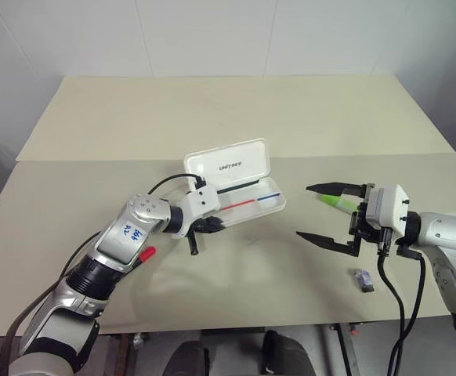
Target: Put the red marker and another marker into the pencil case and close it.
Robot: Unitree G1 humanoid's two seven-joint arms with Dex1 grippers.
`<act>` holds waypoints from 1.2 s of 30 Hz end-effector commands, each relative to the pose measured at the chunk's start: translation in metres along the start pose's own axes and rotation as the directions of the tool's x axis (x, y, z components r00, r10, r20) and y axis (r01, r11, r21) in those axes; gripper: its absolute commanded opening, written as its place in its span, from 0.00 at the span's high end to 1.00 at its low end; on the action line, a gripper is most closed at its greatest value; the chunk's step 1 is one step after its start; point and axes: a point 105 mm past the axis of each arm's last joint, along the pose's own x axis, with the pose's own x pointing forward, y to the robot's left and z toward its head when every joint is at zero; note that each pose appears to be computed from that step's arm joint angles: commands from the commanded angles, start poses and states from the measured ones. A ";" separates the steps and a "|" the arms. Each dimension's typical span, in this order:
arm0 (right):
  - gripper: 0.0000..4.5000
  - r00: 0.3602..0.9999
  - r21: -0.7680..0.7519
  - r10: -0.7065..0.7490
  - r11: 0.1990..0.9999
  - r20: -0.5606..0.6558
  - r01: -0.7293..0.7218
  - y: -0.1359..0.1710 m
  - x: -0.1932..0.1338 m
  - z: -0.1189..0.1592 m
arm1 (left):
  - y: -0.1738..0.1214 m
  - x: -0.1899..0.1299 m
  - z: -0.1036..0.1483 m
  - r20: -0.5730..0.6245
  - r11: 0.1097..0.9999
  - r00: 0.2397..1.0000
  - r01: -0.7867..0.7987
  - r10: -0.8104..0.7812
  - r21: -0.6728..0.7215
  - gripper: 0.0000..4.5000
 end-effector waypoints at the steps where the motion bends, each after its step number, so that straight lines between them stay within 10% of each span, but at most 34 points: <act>1: 0.00 1.000 -0.058 -0.021 0.998 0.020 0.022 -0.007 -0.004 0.015 | -0.015 0.008 -0.015 -0.050 0.997 0.996 0.070 -0.072 -0.033 0.99; 31: 0.00 1.000 -0.038 -0.003 0.999 0.007 0.004 -0.003 -0.006 0.016 | -0.052 -0.001 -0.003 0.022 0.951 0.964 0.257 -0.265 0.174 0.99; 36: 0.00 1.000 -0.037 -0.002 0.999 0.012 0.003 -0.002 -0.002 0.015 | -0.055 0.006 0.006 0.075 0.965 0.968 0.231 -0.241 0.121 0.67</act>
